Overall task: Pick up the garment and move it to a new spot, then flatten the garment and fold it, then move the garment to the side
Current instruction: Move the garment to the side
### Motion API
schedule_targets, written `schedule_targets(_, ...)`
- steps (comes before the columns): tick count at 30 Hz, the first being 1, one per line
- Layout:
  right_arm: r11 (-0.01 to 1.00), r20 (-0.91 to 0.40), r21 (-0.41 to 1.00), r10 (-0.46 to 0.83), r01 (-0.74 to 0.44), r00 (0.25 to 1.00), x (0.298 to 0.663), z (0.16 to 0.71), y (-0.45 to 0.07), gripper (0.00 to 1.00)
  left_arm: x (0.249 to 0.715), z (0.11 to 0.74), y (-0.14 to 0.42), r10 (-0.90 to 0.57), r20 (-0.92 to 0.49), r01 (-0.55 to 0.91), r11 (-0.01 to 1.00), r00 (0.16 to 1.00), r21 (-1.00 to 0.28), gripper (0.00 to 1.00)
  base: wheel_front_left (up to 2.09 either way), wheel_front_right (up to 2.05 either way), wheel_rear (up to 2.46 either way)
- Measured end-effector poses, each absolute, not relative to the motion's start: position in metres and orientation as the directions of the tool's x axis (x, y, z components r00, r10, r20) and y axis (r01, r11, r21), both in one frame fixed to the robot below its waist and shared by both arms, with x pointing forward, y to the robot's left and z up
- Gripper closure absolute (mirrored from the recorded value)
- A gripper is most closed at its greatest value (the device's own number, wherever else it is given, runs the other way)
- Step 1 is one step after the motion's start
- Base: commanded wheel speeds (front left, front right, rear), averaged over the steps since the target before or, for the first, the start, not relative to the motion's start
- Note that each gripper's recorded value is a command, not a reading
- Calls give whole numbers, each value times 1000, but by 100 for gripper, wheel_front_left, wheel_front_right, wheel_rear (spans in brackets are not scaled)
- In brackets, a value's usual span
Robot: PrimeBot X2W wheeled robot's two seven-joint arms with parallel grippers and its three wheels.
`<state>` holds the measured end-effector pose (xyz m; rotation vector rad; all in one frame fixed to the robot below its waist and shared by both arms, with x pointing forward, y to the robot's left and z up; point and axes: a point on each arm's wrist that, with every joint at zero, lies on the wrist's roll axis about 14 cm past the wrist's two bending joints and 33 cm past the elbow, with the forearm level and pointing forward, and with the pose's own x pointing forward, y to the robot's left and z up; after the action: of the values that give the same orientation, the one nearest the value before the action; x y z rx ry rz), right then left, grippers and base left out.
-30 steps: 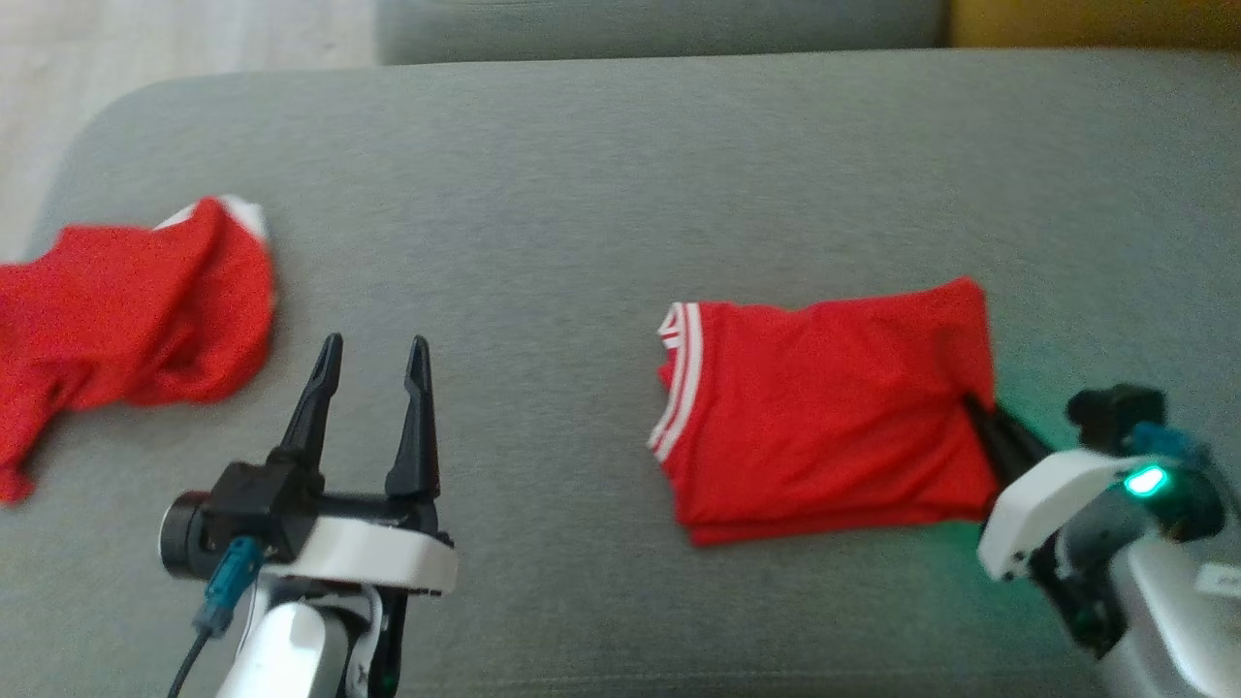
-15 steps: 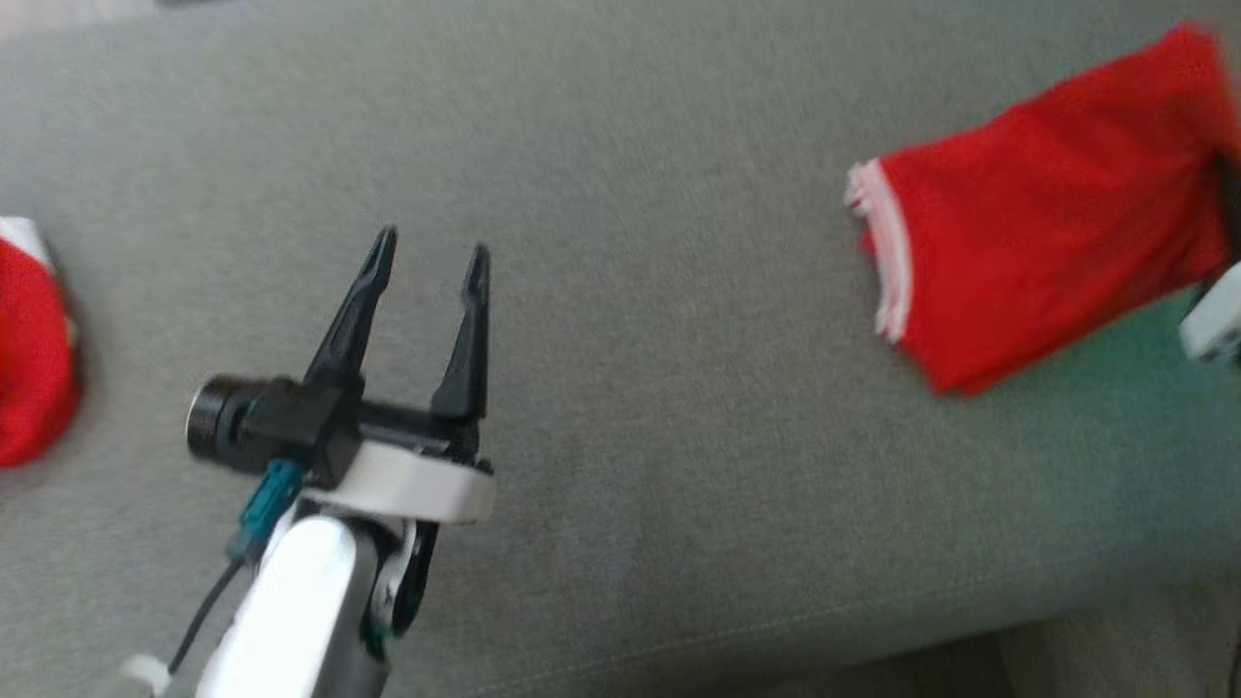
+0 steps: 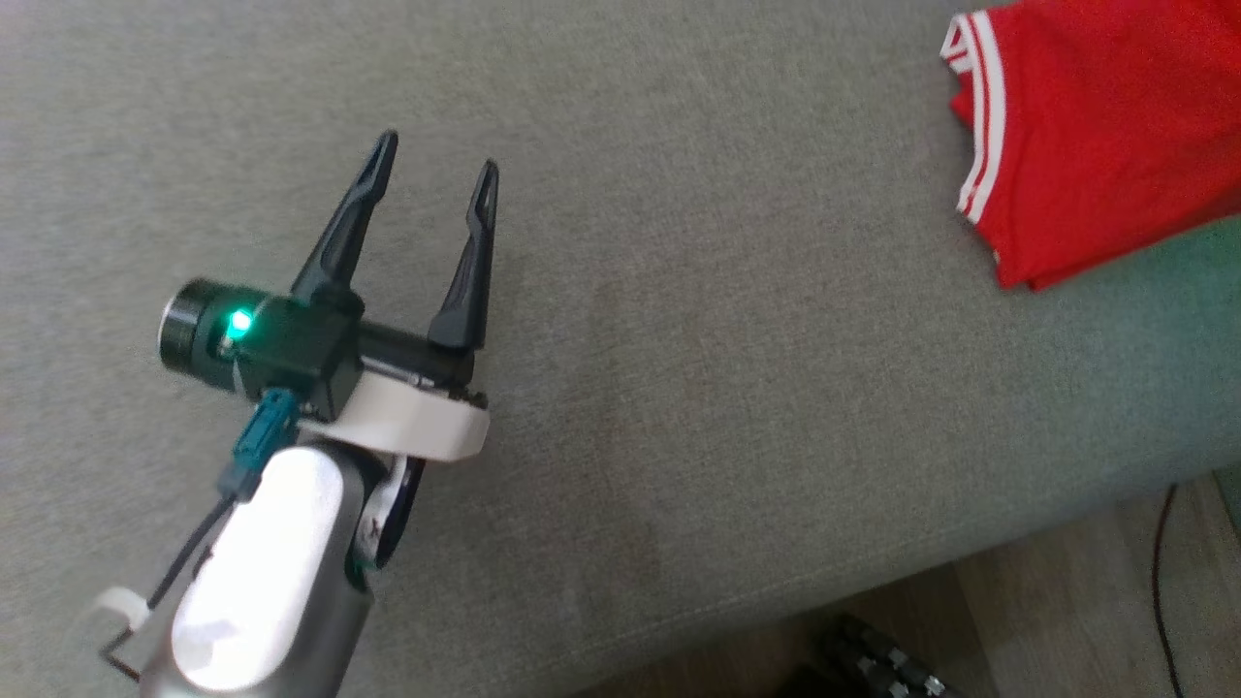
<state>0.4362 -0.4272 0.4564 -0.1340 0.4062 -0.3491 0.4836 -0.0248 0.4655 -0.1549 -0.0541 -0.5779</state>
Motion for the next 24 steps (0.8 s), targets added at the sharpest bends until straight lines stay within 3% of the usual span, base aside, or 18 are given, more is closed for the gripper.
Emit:
schedule_targets(6,924,-343,-196,-377,327,860,455,448,-432,100,497,452,-39,-574,88,580,802,814,-140,0,0,0,0)
schedule_targets(7,925,-345,-193,-377,328,860,458,444,-431,80,499,449,-41,-579,83,585,799,811,-141,0,0,0,0)
schedule_targets(8,925,-345,-193,-377,328,860,458,444,-431,67,499,449,-41,-579,83,585,799,811,-141,0,0,0,0)
schedule_targets(10,927,-355,-189,-372,324,858,463,434,-427,55,501,442,-43,-588,73,592,793,805,-141,0,0,0,0)
schedule_targets(11,928,-370,-184,-371,324,852,464,427,-425,16,502,439,-44,-592,66,594,791,804,-144,0,0,0,0)
schedule_targets(12,929,-382,-179,-370,325,847,464,420,-423,0,502,437,-45,-594,64,596,790,802,-147,0,0,0,0)
schedule_targets(19,914,-428,-152,-404,376,808,451,393,-427,0,501,435,-41,-590,55,592,794,805,-139,0,0,0,0)
schedule_targets(24,910,-348,-129,-413,393,842,453,414,-428,0,501,449,-34,-570,80,575,810,818,-118,0,0,0,0)
